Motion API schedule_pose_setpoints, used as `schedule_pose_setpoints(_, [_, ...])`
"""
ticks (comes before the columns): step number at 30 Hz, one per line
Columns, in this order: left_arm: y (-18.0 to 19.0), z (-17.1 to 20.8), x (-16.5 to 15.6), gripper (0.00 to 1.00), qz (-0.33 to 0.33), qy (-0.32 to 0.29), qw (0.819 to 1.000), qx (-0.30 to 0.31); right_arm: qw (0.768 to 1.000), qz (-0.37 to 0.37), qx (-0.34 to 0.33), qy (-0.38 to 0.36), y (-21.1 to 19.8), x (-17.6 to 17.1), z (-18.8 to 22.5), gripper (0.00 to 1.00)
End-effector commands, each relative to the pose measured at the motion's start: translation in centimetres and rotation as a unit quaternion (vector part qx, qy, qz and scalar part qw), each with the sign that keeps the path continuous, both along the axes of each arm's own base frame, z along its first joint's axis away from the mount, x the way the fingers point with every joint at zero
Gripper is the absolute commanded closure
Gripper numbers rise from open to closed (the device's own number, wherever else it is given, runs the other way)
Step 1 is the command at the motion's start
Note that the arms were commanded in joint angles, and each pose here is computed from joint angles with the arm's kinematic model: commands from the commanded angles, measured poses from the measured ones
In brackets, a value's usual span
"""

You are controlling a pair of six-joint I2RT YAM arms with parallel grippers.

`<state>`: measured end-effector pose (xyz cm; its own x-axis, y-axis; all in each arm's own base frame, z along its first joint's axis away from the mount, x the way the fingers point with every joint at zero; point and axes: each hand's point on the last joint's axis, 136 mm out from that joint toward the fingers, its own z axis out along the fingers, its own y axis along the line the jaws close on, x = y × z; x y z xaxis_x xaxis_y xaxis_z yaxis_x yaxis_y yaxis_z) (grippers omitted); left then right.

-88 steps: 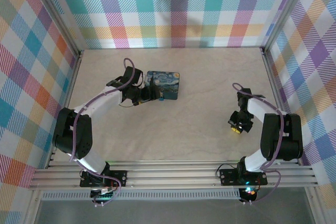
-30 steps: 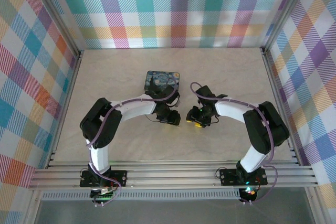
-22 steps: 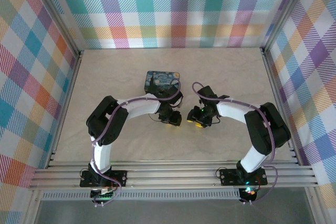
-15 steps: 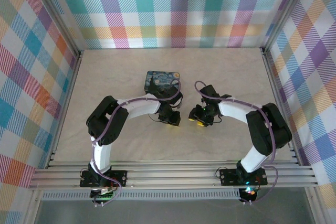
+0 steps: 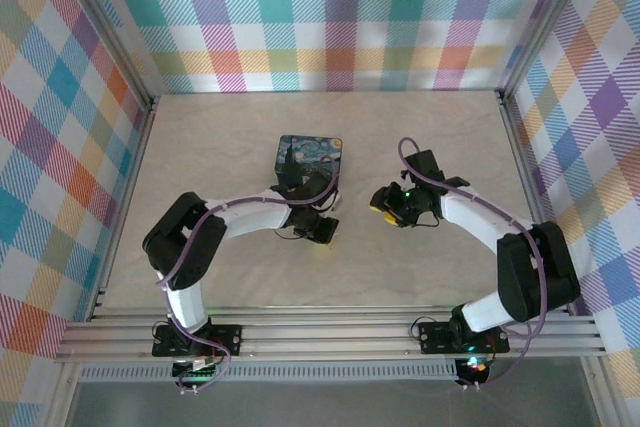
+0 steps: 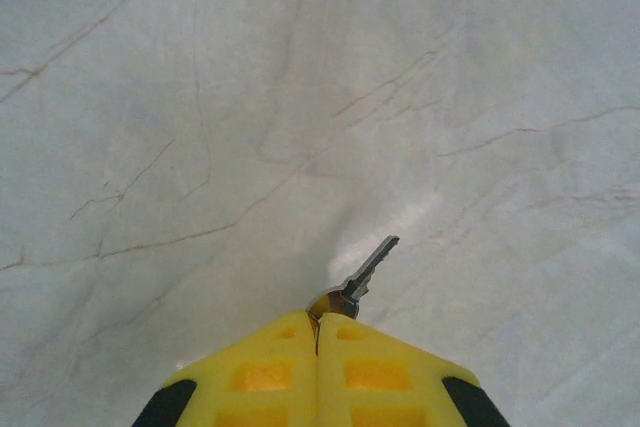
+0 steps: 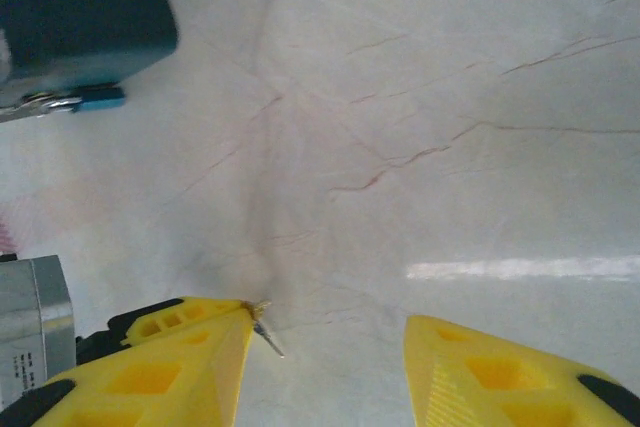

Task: Unlock the padlock with the key

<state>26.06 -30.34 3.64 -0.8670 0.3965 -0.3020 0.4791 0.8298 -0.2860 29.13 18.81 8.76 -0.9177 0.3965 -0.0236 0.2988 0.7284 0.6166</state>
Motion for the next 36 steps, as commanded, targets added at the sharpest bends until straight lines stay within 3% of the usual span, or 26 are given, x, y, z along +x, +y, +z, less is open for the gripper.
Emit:
schedule_pose_setpoints(1, [-0.9,3.9,-0.1,1.00,-0.030,-0.045,0.998,-0.036,0.998,0.008,0.069,-0.009,2.0,0.3,2.6,0.53])
schedule_pose_setpoints(10, [1.3,8.9,-0.8,1.00,-0.023,-0.087,0.995,-0.035,0.990,0.010,0.134,-0.047,4.1,-0.4,5.0,0.53])
schedule_pose_setpoints(17, [1.6,12.4,-1.4,1.00,0.012,-0.077,0.991,-0.105,0.975,0.061,0.177,-0.115,7.3,-2.4,8.4,0.55])
schedule_pose_setpoints(23, [4.3,13.1,0.5,1.00,0.141,-0.011,0.984,-0.109,0.962,0.066,0.176,-0.199,8.5,-4.1,10.7,0.59])
schedule_pose_setpoints(30, [5.4,14.6,1.3,1.00,0.202,0.013,0.968,-0.146,0.960,0.104,0.179,-0.188,11.7,-4.2,11.2,0.55])
schedule_pose_setpoints(33, [5.5,15.3,1.7,1.00,0.212,0.016,0.964,-0.161,0.961,0.121,0.171,-0.179,13.3,-4.1,11.0,0.49])
schedule_pose_setpoints(36, [5.2,15.8,1.8,1.00,0.196,0.011,0.966,-0.166,0.966,0.104,0.165,-0.169,13.4,-3.5,10.6,0.50])
